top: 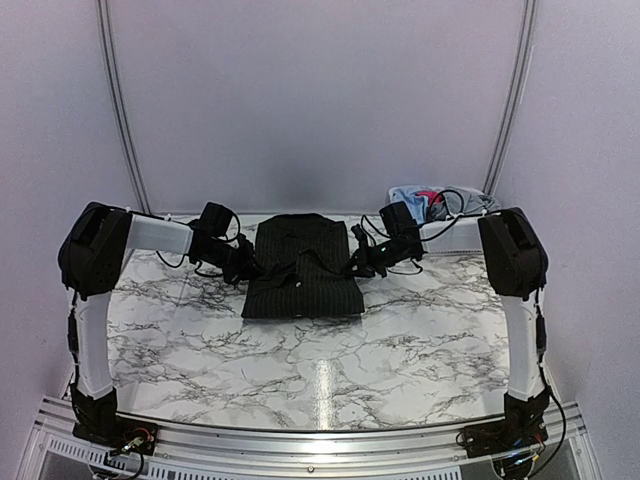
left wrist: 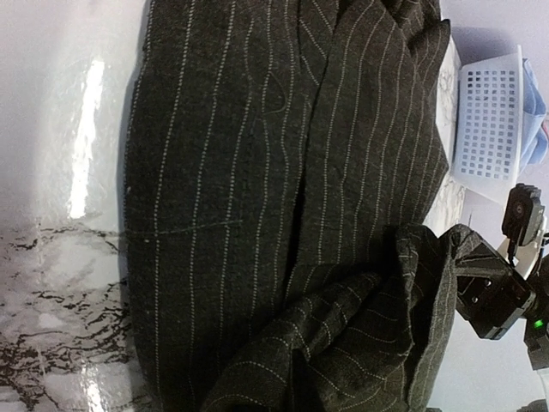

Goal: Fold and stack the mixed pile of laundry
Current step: Fold the rectangle-folded shirt at the center of the board, then smooth out the 2/3-rectangle-folded shirt at the center of the board.

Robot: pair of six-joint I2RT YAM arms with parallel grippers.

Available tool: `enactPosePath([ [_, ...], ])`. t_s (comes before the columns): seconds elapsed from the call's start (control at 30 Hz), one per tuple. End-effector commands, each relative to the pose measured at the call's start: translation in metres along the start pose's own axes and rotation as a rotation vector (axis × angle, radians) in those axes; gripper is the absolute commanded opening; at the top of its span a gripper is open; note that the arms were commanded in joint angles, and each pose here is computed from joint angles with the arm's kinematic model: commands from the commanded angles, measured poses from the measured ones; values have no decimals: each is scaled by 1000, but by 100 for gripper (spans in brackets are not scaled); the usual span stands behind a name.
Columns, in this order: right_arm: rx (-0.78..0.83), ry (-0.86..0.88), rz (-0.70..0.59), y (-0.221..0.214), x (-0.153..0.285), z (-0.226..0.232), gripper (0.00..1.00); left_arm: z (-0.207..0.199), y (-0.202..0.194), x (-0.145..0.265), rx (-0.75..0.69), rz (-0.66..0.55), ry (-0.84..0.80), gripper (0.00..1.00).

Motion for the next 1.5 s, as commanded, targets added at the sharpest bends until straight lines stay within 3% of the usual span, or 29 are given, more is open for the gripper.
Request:
enactPosePath([
  [0.0,-6,-42,10,-5,-6,-17,0,16,1,-10,-1,8,52,0],
  [0.17,-3,-52,-6,3,-2,-18,4,18,4,-15,5,8,63,1],
  [0.37,62,-34,-76,33,34,18,53,26,0,-17,15,18,82,1],
  [0.47,97,1,-130,43,60,49,62,29,-2,-17,13,22,88,3],
  [0.63,143,28,-139,33,71,88,61,32,-3,-18,19,24,94,4],
  [0.9,161,151,-15,-13,13,142,43,34,-3,-18,23,26,102,5],
  [1.17,53,52,101,-68,-44,82,33,17,0,-12,-3,28,57,12],
  [1.27,15,30,136,-83,-57,65,32,-2,3,0,-39,14,16,25],
  [1.47,-1,5,163,-94,-61,55,32,-29,1,36,-76,-37,-41,68],
])
Point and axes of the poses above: each gripper's point midway between its finger pads, its own x axis back along the fingers, its own z axis along the line the jaws close on, y = z × x, the point moved 4 cm from there along x, back along the fingers, and after that the axes turned 8 degrees about x, right-handed, at the moved point
